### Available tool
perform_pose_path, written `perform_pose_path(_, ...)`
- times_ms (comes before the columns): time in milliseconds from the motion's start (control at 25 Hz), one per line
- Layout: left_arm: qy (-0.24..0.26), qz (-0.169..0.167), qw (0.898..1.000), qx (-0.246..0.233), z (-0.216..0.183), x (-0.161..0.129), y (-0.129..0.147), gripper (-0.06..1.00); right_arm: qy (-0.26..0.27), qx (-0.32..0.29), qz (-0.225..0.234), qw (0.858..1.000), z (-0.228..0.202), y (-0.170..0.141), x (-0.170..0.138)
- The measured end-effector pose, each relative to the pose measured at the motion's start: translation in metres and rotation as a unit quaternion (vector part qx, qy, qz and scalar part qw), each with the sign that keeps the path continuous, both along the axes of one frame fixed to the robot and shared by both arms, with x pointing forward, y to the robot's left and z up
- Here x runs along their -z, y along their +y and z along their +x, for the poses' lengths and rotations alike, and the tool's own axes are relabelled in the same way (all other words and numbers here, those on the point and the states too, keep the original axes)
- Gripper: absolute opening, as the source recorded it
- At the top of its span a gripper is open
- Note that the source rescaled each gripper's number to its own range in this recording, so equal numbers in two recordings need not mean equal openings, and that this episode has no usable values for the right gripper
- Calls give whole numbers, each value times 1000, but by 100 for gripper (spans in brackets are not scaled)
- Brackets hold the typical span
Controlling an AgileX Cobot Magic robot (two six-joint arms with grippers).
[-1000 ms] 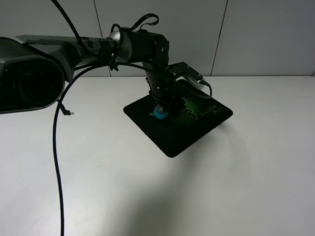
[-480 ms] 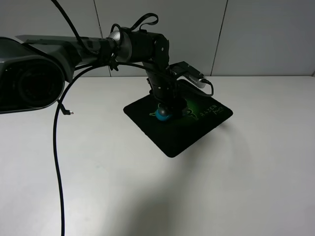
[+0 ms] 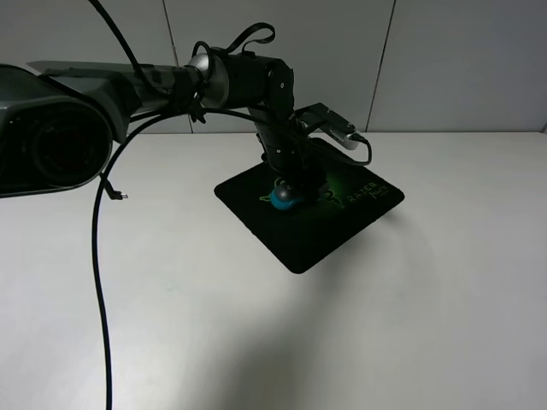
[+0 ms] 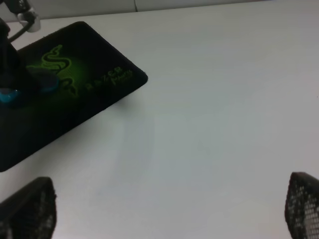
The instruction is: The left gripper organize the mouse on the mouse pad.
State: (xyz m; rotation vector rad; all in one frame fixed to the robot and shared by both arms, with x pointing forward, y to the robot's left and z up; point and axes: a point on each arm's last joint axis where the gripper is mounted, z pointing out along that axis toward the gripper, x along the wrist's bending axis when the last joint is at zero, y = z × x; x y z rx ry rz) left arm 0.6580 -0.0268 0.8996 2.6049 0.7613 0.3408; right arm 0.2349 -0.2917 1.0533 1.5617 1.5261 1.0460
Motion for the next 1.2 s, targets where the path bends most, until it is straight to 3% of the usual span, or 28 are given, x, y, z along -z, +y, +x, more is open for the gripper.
perform_pose_path(80, 0, 0, 1000, 0, 0, 0, 0, 32, 0, 0, 0, 1000, 0, 0, 0)
perform_pose_path(120, 0, 0, 1000, 0, 0, 0, 0, 43, 0, 0, 0, 1000, 0, 0, 0)
perform_pose_path(200, 4, -1, 1000, -7, 0, 0, 0, 75, 0, 0, 0, 1000, 0, 0, 0)
perform_pose_path(240, 2, 2, 1000, -9, 0, 0, 1, 84, 0, 0, 0, 1000, 0, 0, 0)
perform_pose_path(320, -8, 18, 1000, -5, 2, 0, 3, 93, 0, 0, 0, 1000, 0, 0, 0)
perform_pose_path(520, -20, 35, 999, 1, 3, 0, 6, 99, 0, 0, 0, 1000, 0, 0, 0)
perform_pose_path(800, -19, 29, 999, -2, 5, -12, 3, 100, 0, 0, 0, 1000, 0, 0, 0)
perform_pose_path(1000, 18, 29, 999, -3, -1, -39, 2, 100, 0, 0, 0, 1000, 0, 0, 0)
perform_pose_path(1200, 33, 32, 999, 11, -15, -87, 10, 100, 0, 0, 0, 1000, 0, 0, 0)
